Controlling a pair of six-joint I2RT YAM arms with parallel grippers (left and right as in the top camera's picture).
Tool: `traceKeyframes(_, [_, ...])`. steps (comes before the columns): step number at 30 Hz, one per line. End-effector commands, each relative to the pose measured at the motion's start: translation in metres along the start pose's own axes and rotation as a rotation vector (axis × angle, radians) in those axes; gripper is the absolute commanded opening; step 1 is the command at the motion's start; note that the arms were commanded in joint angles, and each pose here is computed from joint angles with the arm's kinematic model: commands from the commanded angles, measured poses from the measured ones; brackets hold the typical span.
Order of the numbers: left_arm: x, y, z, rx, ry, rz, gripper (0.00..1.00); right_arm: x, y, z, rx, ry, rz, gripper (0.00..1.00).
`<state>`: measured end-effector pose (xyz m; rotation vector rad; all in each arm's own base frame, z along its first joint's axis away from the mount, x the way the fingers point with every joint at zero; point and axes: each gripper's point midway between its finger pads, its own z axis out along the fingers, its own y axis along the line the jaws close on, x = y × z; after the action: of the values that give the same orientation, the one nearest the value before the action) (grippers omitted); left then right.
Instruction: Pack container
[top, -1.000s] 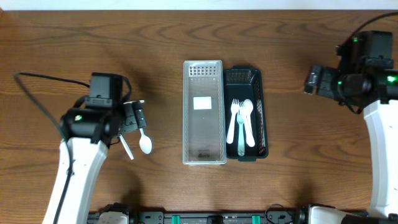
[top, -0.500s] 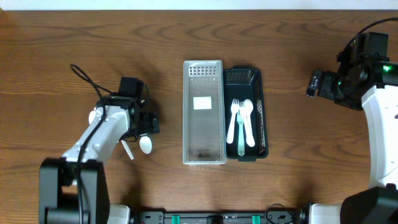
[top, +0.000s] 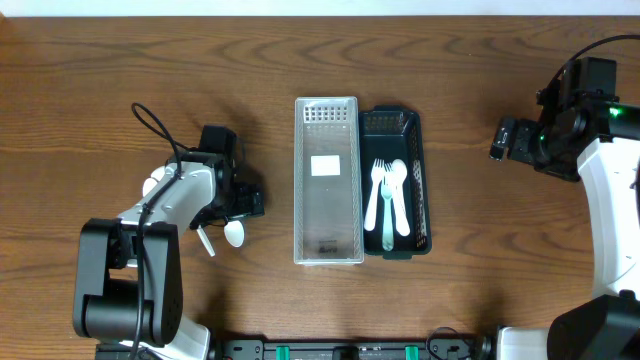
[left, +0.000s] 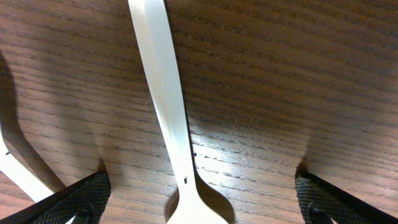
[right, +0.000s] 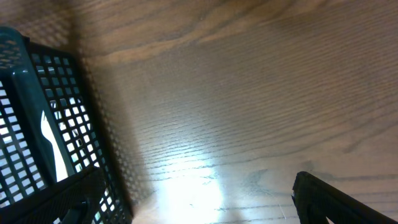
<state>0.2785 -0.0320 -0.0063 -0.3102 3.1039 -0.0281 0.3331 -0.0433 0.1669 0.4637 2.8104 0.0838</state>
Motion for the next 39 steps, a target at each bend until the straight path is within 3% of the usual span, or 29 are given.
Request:
traceKeyframes(1, [0.0016, 0.0021, 0.0049, -0.006, 0.018, 0.003, 0.92, 0.0022, 0.0008, 0.0039, -0.002, 0.013, -0.012, 0.99])
traceKeyframes(9, [0.0015, 0.0021, 0.0049, -0.006, 0.018, 0.003, 0.49, 0.0027, 0.0007, 0.0039, -0.002, 0.015, -0.012, 0.99])
traceKeyframes(17, [0.0015, 0.0021, 0.0049, -0.006, 0.018, 0.003, 0.28, 0.0028, 0.0007, 0.0039, -0.002, 0.016, -0.012, 0.99])
traceKeyframes(24, [0.0012, 0.0021, 0.0049, -0.006, 0.017, 0.003, 0.22, 0.0028, 0.0007, 0.0039, -0.002, 0.016, -0.012, 0.99])
traceKeyframes(28, [0.0004, 0.0017, 0.0049, -0.005, 0.014, 0.004, 0.12, 0.0028, 0.0006, 0.0039, -0.002, 0.015, -0.012, 0.99])
traceKeyframes(39, [-0.007, -0.0006, 0.0001, 0.001, -0.008, 0.004, 0.06, 0.0029, 0.0006, 0.0039, -0.002, 0.016, -0.012, 0.99])
